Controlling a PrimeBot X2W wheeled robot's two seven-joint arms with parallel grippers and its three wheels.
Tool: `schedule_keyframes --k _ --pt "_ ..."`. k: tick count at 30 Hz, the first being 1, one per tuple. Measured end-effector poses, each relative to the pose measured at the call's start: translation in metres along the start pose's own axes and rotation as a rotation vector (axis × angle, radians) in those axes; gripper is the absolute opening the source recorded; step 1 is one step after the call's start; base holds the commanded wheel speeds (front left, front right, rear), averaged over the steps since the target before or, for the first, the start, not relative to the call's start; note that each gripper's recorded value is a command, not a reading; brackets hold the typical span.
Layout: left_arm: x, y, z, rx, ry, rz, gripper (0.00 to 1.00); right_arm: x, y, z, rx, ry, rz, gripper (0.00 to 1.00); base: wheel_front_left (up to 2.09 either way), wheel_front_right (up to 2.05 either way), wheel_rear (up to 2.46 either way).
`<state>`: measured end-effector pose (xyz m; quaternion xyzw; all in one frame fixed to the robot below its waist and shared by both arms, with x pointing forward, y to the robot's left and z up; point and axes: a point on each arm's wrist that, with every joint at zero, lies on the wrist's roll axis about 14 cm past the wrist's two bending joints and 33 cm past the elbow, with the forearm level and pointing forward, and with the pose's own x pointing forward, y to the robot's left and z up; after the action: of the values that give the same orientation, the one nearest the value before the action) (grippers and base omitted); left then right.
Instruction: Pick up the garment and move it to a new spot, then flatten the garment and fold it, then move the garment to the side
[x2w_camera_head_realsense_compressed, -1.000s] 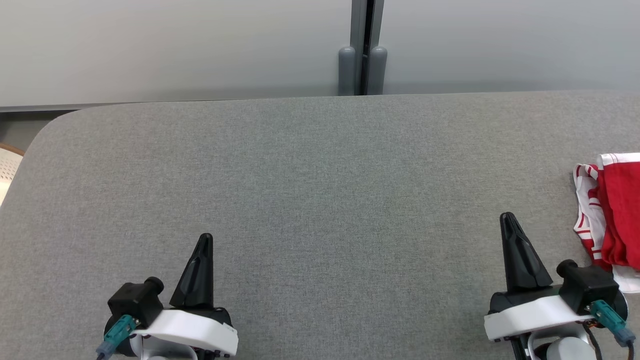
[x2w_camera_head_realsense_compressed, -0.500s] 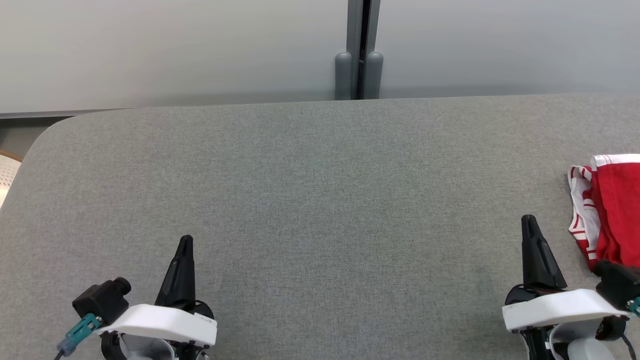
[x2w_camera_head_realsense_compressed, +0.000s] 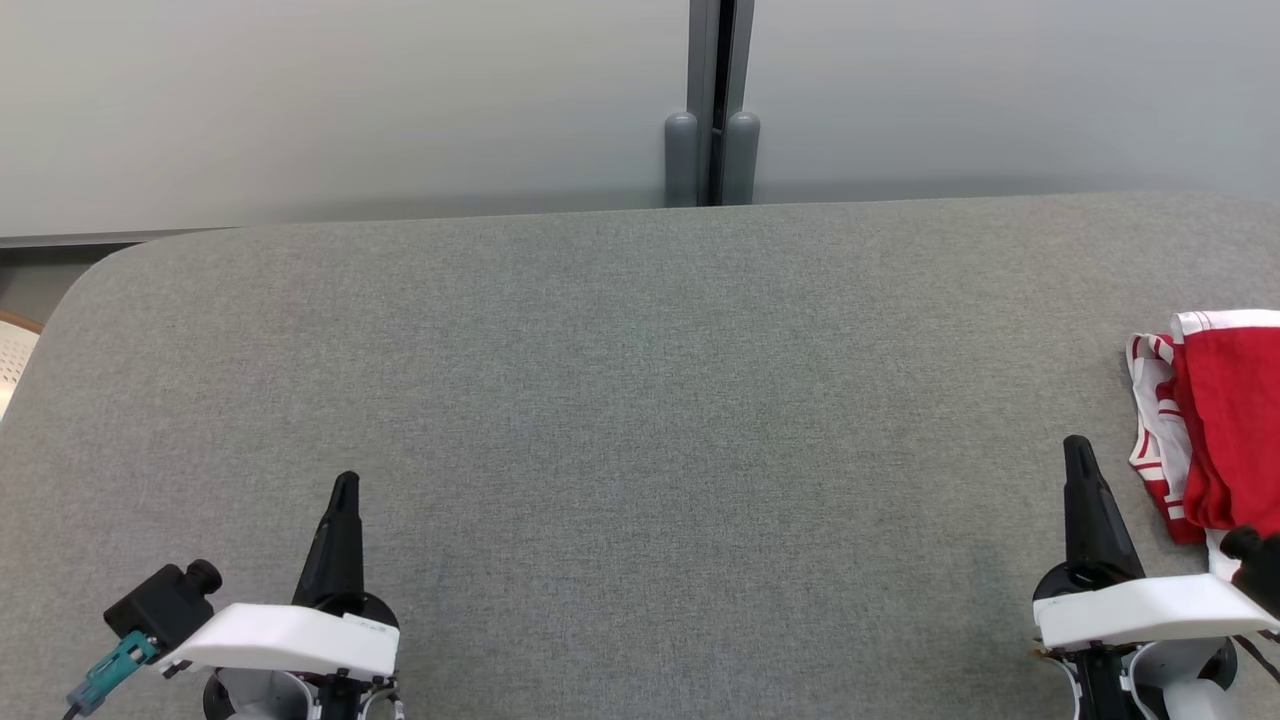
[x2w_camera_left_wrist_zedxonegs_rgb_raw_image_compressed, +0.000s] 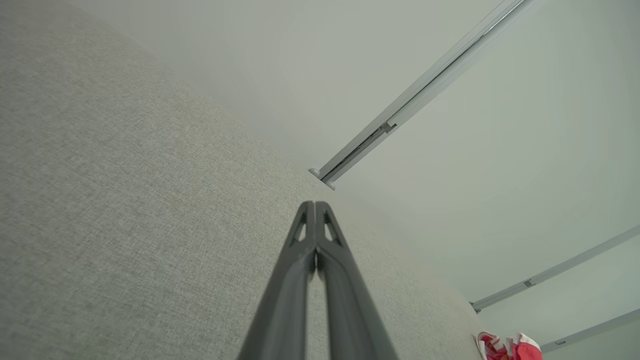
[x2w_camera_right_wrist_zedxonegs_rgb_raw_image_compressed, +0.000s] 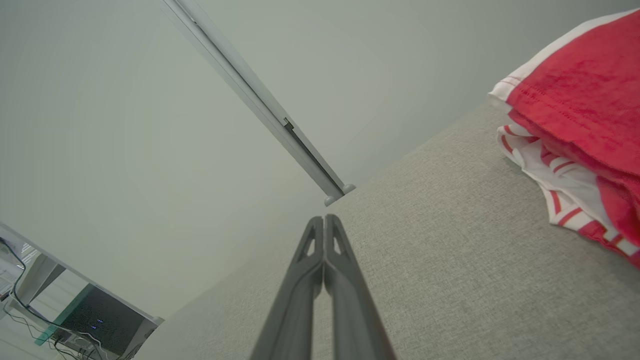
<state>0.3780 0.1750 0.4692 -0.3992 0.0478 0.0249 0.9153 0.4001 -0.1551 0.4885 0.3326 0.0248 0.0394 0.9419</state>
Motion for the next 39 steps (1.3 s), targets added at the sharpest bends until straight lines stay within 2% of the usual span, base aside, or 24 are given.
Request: schedule_keyframes --k 39 --pt "0.004 0.001 0.02 -0.404 -0.01 -0.011 0.0 -0.007 -0.017 0.017 0.475 -0.03 -0.061 0.0 0.0 0.0 0.0"
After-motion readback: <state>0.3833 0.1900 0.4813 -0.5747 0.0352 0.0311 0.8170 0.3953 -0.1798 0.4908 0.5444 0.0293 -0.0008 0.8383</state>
